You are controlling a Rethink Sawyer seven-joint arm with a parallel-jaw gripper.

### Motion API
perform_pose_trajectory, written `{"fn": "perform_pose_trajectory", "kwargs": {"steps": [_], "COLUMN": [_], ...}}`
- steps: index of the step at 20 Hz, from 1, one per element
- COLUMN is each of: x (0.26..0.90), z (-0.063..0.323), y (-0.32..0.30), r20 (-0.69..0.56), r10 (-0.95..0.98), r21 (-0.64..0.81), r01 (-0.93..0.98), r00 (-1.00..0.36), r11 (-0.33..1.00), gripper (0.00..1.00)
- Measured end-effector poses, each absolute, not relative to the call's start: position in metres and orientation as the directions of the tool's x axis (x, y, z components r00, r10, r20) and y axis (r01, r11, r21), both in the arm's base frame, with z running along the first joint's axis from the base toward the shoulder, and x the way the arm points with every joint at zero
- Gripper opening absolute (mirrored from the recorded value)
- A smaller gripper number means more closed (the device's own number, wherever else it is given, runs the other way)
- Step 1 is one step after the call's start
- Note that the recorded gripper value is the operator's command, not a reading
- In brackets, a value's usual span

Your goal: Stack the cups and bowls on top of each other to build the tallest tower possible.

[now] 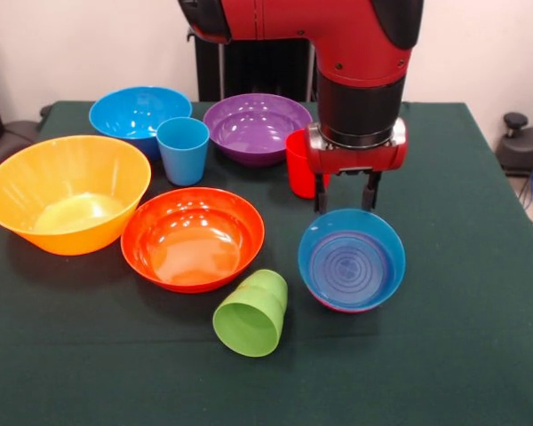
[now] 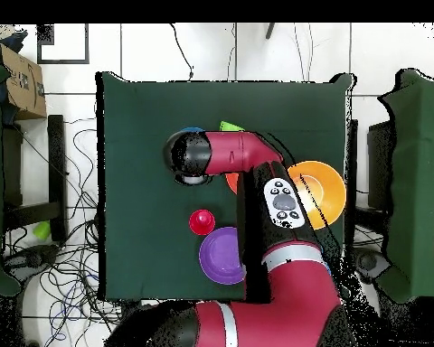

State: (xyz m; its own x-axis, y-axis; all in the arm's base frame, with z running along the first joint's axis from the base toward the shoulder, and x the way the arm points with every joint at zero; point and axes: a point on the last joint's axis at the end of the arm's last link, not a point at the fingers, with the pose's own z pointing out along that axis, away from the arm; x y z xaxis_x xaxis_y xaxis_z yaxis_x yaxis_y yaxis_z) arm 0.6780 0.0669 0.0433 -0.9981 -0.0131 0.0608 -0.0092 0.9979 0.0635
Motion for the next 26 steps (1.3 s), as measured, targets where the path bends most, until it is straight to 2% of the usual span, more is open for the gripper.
{"fn": "perform_pose_trajectory", "kwargs": {"steps": [26], "x": [0.684], "z": [0.058], "y": [0.060], "r20": [0.049], "r10": [-0.006], "r21": [0.059], "r01": [-0.003], "r00": [-0.999], "r11": [0.998], "gripper": [1.00]}}
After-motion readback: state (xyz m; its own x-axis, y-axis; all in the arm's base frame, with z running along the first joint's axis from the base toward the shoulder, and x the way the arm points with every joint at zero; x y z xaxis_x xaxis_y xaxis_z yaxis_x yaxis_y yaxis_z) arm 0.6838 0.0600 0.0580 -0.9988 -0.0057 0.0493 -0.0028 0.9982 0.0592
